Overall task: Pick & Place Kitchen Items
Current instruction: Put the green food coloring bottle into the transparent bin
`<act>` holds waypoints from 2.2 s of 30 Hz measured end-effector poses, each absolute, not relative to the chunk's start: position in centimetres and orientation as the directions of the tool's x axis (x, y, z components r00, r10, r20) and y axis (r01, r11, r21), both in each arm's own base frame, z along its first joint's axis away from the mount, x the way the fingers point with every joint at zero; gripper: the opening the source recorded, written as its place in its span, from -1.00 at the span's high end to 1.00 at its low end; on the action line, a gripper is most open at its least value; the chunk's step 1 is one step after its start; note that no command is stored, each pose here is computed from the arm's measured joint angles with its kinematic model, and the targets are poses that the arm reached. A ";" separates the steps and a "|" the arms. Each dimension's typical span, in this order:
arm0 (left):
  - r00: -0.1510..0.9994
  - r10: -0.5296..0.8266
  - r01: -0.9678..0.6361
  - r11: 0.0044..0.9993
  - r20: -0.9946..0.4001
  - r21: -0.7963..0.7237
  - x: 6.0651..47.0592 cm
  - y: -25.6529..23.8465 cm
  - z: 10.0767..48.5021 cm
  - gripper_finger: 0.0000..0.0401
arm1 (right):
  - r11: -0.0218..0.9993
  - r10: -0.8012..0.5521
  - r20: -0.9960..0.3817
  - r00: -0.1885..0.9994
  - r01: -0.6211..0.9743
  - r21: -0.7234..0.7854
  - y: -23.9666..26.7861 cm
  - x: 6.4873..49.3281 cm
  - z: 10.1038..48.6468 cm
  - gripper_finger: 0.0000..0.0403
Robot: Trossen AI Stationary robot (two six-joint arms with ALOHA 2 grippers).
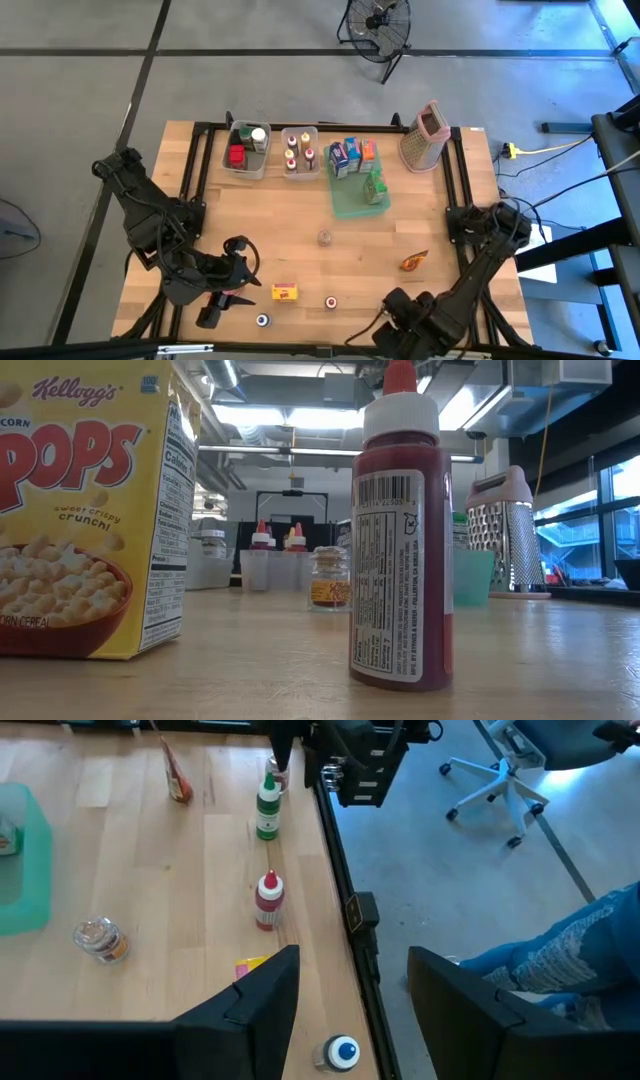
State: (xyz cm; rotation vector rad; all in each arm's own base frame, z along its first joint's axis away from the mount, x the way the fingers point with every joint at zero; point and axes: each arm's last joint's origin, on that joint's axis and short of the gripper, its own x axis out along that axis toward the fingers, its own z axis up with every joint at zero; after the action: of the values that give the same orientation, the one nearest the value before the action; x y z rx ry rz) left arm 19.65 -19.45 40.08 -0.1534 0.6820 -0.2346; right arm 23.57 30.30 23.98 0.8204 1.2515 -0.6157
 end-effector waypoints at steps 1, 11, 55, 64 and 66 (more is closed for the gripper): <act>0.751 -0.264 0.164 0.962 -0.605 -0.216 19.7 -19.5 40.1 0.09 | 0.578 0.018 -0.973 0.230 0.791 0.198 30.4 23.4 24.0 -0.24; 0.751 -0.264 0.164 0.962 -0.605 -0.216 19.7 -19.4 40.1 0.09 | 0.617 -0.102 -0.966 0.238 0.777 0.126 31.9 22.6 21.0 -0.24; 0.745 -0.249 0.157 0.967 -0.619 -0.200 19.6 -19.3 39.9 0.09 | 0.571 -0.290 -0.903 0.317 0.815 0.103 33.0 22.9 16.4 -0.24; 0.745 -0.249 0.158 0.967 -0.619 -0.198 19.6 -19.3 39.9 0.09 | 0.575 -0.344 -0.873 0.345 0.813 0.095 33.0 23.1 15.4 -0.24; 0.745 -0.249 0.158 0.967 -0.619 -0.198 19.6 -19.3 39.9 0.09 | 0.571 -0.348 -0.873 0.343 0.815 0.093 33.0 23.1 15.3 -0.24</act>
State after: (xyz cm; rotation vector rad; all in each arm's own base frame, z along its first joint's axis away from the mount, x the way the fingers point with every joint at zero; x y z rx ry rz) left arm 19.58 -19.33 39.92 -0.1366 0.6955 -0.2233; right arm 23.08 32.99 15.27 0.5855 0.9372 -0.8143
